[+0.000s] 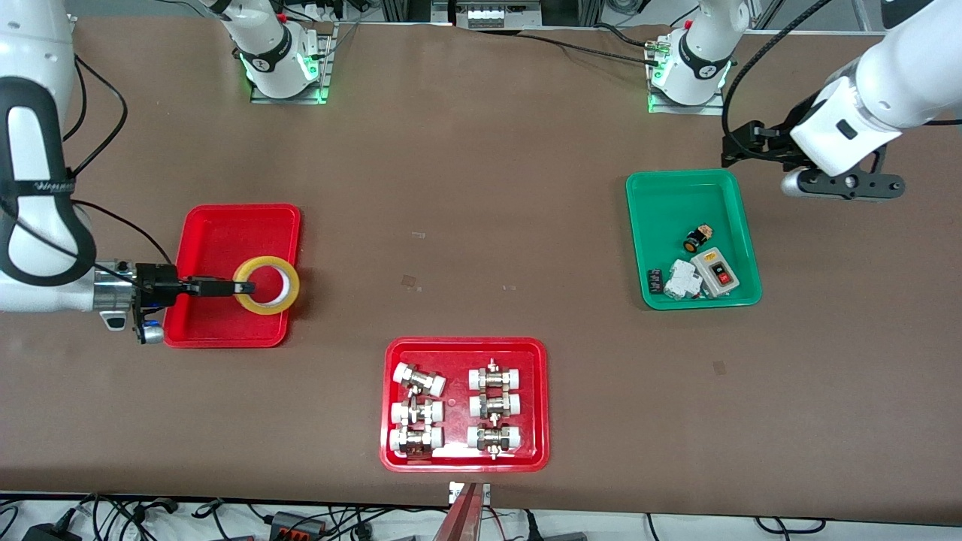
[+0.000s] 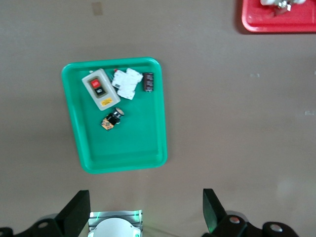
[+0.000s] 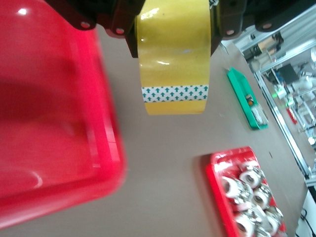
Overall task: Left arm passes tape to right arm into tray
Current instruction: 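Lower the tape into the empty red tray and open the right gripper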
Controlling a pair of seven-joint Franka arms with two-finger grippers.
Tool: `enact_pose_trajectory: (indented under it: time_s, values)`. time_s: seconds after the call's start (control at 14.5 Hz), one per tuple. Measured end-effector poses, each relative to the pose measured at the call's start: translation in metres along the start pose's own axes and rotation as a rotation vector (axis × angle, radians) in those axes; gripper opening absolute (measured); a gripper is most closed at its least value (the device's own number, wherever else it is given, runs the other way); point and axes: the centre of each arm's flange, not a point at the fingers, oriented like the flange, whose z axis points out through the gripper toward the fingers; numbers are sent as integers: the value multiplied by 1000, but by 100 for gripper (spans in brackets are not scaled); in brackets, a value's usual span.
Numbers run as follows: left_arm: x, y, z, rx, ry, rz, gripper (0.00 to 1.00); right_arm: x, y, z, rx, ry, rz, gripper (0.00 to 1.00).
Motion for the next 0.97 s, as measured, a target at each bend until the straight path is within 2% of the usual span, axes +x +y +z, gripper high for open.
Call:
enact_pose_trajectory:
  time_s: [0.14, 0.28, 0.62, 0.83, 0.97]
  values:
    - [0, -26, -8, -5, 16, -35, 100, -2, 34, -5, -2, -13, -20, 53]
    - [1, -46, -14, -10, 29, 1, 100, -3, 54, -8, -7, -19, -38, 53]
    - [-1, -72, -17, -12, 88, 25, 100, -4, 70, -3, -20, -41, -48, 53]
    - [-6, -72, -15, 61, 155, 66, 100, -4, 84, 8, -13, -61, -49, 53]
    - [-10, -68, -17, 78, 173, 78, 100, -5, 93, 9, -21, -70, -50, 53]
